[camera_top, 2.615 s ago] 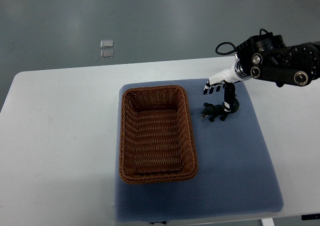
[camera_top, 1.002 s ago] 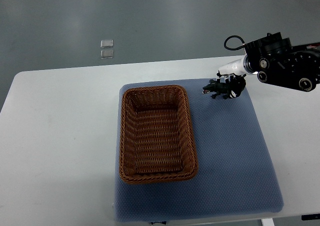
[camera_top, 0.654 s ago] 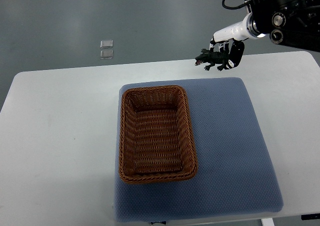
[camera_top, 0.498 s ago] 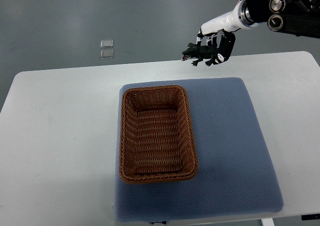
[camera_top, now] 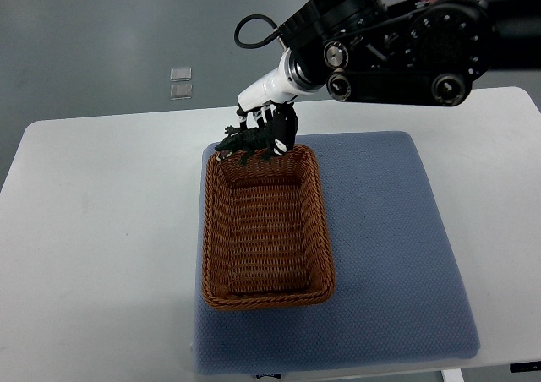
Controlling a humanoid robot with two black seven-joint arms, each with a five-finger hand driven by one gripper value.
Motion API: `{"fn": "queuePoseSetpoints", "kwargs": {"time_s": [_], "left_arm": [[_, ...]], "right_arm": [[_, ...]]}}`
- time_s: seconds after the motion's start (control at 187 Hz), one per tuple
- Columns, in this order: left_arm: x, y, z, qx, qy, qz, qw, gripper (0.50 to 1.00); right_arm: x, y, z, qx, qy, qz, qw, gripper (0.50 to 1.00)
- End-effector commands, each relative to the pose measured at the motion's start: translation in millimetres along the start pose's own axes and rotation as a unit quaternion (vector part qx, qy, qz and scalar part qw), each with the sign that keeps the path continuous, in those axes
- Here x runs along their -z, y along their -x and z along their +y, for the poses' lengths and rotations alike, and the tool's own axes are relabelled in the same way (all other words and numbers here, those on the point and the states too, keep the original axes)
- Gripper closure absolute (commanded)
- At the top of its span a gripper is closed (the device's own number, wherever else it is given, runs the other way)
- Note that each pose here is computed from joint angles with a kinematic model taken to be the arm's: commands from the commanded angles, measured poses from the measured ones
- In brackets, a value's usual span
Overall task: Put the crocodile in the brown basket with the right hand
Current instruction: 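Lower the crocodile into the basket and open the right hand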
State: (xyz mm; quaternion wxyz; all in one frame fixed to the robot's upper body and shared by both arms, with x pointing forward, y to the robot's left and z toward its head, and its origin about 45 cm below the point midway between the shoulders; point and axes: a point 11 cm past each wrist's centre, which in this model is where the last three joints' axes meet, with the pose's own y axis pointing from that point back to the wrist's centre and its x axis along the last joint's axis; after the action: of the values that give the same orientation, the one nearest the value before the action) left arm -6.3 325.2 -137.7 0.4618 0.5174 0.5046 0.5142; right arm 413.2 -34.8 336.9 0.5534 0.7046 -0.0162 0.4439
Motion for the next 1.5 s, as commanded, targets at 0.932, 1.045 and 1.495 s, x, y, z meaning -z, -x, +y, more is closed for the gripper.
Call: {"fn": "queuePoseSetpoints", "kwargs": {"time_s": [0.932, 1.045, 1.495], "left_arm": [[0, -3, 0, -0.004, 0.000, 0.000, 1.000, 0.500], [0, -3, 0, -0.004, 0.000, 0.000, 1.000, 0.500], [0, -3, 0, -0.004, 0.000, 0.001, 1.000, 0.500]], "right_arm": [[-19, 75, -77, 0.039, 0.000, -0.099, 0.994, 0.752], [-21, 81, -81, 0.042, 0.000, -0.105, 0.994, 0.744], [-5, 41, -66, -0.002, -0.033, -0.124, 0.992, 0.630]]}}
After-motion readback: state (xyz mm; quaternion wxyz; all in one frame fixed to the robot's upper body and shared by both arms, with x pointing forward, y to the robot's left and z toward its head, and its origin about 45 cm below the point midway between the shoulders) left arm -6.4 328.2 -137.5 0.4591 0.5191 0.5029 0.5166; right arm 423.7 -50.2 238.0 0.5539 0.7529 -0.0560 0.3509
